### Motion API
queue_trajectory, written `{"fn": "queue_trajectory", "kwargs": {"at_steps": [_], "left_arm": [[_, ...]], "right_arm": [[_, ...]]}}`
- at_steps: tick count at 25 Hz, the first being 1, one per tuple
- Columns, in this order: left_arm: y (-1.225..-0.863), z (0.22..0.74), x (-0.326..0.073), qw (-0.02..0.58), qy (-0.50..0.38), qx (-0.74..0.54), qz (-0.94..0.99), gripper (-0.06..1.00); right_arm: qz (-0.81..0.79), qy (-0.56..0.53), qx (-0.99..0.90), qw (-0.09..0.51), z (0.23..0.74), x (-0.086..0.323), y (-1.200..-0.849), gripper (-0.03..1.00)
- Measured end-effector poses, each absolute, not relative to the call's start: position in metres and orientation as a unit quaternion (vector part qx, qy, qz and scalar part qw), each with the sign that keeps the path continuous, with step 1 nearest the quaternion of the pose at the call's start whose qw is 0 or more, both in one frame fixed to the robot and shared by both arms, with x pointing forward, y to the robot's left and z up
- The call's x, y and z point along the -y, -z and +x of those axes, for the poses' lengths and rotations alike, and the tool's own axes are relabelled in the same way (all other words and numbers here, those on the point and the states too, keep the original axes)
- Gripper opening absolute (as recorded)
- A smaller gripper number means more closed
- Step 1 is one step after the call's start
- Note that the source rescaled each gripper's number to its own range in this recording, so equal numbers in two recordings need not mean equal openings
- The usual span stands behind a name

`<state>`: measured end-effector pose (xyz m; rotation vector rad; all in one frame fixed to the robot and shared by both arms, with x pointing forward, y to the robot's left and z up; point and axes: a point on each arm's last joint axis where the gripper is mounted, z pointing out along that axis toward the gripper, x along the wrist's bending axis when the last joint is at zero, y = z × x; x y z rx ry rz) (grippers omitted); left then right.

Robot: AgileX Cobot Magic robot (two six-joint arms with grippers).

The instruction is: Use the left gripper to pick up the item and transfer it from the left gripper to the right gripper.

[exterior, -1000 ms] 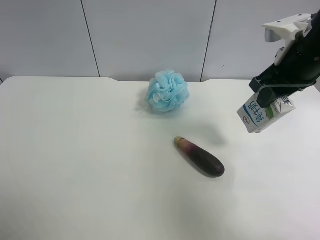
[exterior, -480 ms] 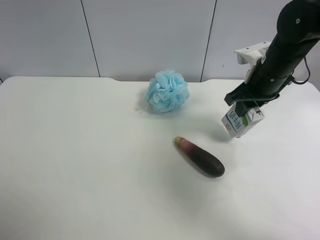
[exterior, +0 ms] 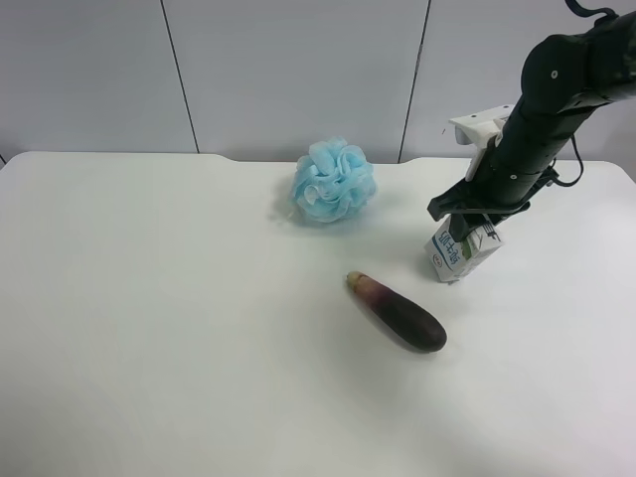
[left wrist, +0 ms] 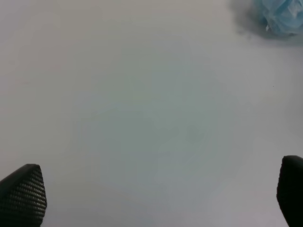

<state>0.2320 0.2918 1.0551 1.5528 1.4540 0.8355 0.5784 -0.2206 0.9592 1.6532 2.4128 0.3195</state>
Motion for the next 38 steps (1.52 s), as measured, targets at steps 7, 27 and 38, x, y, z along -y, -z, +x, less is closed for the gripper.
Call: {"fn": "queue_trajectory", "kwargs": {"at_steps": [7,27,38], "left_arm": [[-1.055,0.232,-0.292,0.415,-0.333,-0.579,0.618,1.00],[-1.055,0.232,-0.292,0.415,-0.333,-0.579,0.618,1.00],[-1.055,0.232,-0.292,0.415,-0.333,-0.579,0.618,1.00]], "right_arm": [[0.571,-0.120,-0.807,0.093,0.579,0.218,-0.959,0.61],[0.559,-0.189,-0.793,0.151,0.522,0.231,-1.071,1.00],[0.554,-0.243,-0.776,0.176,0.442,0.246,-1.141,1.00]]}}
